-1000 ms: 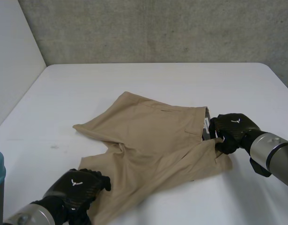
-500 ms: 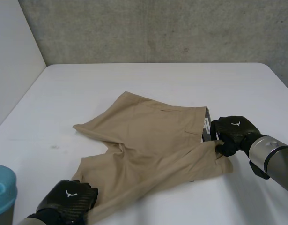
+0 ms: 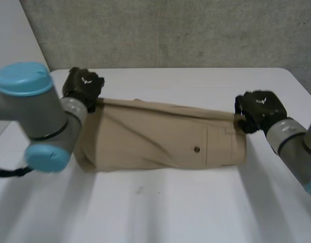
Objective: Fold the shorts.
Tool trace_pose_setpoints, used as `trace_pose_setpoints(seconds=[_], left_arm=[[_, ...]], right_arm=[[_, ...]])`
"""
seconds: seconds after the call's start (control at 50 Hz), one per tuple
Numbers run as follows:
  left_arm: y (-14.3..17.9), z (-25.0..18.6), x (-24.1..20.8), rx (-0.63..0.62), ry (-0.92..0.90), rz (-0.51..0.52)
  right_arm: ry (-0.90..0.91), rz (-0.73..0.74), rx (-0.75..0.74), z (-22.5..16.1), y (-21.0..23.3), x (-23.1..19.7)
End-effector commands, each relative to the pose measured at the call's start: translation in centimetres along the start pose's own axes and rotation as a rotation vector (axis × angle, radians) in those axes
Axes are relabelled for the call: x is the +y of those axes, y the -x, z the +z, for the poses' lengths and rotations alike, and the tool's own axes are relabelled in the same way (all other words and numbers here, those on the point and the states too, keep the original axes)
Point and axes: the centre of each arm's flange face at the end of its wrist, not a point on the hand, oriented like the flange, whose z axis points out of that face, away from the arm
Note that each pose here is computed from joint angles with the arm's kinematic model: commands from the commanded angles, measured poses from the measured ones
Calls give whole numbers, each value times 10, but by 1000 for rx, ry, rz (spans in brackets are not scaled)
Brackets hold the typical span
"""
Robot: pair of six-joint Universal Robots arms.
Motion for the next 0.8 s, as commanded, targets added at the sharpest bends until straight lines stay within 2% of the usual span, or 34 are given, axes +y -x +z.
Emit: trace_pose_setpoints(seconds=[0.02,0.18,0.24,0.38,0.44,0.5,0.6,0.68,0.8], left_arm=[[-22,73,12,-86,-133,-14],[-55,107,38,-51,-201,-14],[-66,115,50,-52,-217,-18],[-77,118,59,-83,-259,-26],[-85,110,62,-71,-267,-28],[-72,99,39,-92,-311,-43],[-44,75,10,-102,-333,-100],[-20,51,-6,-101,-331,-184],[-7,0,2,-15,-186,-264]], right_arm=[[-140,-29,103,44,2,-8],[-151,-47,107,90,13,13],[-144,-101,131,105,14,25],[-153,-241,164,129,17,40],[-168,-227,166,130,17,35],[-203,-147,172,125,11,17],[-259,16,160,94,-5,-28],[-237,38,91,60,-4,-52],[-73,65,-72,18,14,-41]])
